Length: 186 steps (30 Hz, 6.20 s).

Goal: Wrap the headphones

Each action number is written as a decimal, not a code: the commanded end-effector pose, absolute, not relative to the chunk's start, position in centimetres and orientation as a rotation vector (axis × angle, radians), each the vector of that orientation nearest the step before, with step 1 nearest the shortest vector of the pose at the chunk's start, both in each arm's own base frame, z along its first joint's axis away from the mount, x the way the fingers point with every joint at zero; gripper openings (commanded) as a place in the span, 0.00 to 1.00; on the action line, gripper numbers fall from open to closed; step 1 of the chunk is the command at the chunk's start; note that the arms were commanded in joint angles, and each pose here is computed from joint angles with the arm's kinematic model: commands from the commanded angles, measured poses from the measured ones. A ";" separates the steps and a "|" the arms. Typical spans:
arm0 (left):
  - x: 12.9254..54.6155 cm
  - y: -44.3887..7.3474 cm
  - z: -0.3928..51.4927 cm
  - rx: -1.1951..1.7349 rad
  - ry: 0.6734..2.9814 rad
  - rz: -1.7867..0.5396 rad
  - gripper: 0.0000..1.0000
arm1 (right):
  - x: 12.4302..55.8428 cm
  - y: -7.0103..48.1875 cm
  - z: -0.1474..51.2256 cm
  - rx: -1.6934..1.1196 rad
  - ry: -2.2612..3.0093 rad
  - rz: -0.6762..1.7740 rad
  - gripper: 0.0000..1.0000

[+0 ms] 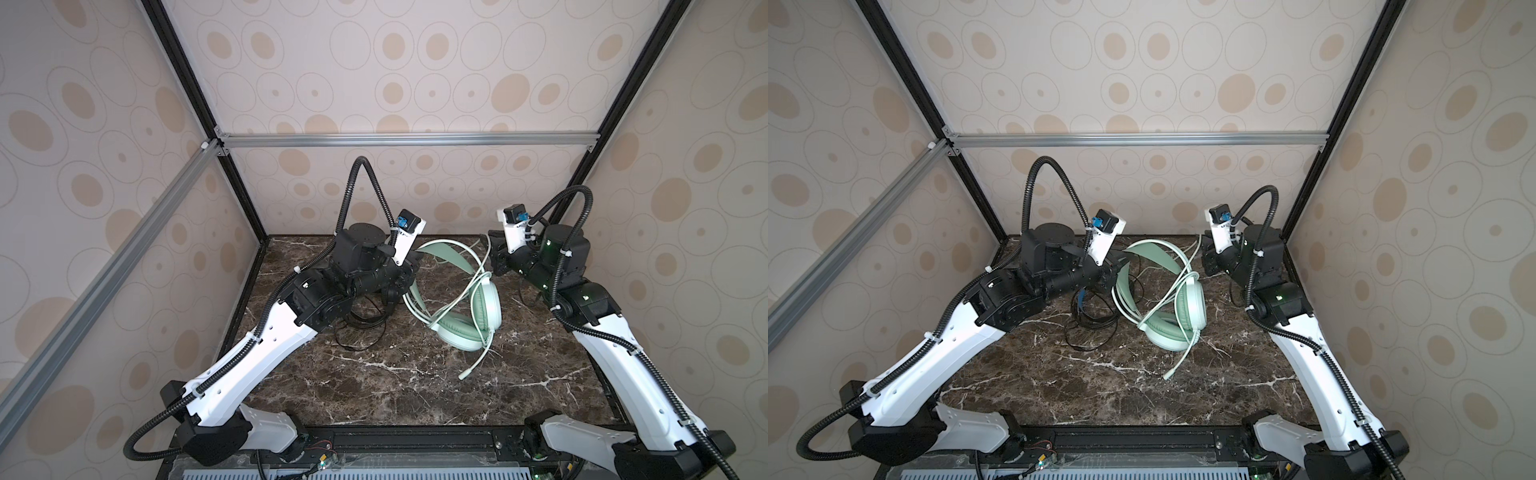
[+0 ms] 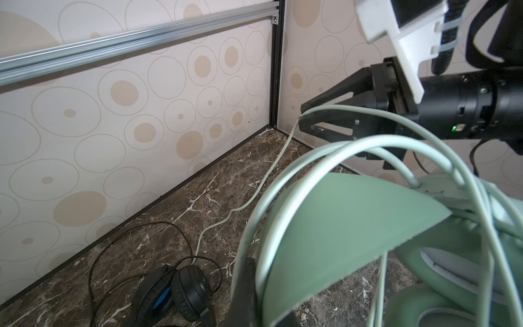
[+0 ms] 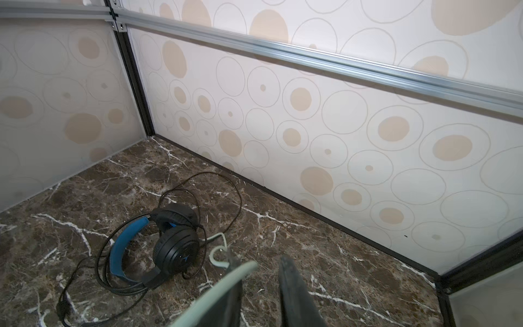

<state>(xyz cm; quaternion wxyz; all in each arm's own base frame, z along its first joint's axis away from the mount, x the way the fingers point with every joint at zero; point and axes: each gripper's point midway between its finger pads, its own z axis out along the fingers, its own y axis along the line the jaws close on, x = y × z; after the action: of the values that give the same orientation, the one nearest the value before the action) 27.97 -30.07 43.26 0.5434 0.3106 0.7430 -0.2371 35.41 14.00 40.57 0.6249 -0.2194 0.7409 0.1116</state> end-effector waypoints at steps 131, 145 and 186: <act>33.0 -23.4 62.9 -0.159 1.186 -1.116 0.00 | 30.6 15.2 29.4 -0.547 1.953 0.277 0.00; 37.1 -21.9 56.9 -0.430 1.280 -1.008 0.00 | 29.0 16.1 28.9 -0.625 1.937 0.168 0.00; 40.0 -22.5 42.3 -0.300 1.608 -0.161 0.00 | 25.3 23.2 37.4 -0.932 1.926 0.089 0.00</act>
<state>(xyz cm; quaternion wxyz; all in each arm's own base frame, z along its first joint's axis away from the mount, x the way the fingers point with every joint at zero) 40.58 -25.10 39.77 0.6399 -0.1124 0.7504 -0.1213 26.37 22.96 37.40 0.5044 -0.3653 0.7820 0.0233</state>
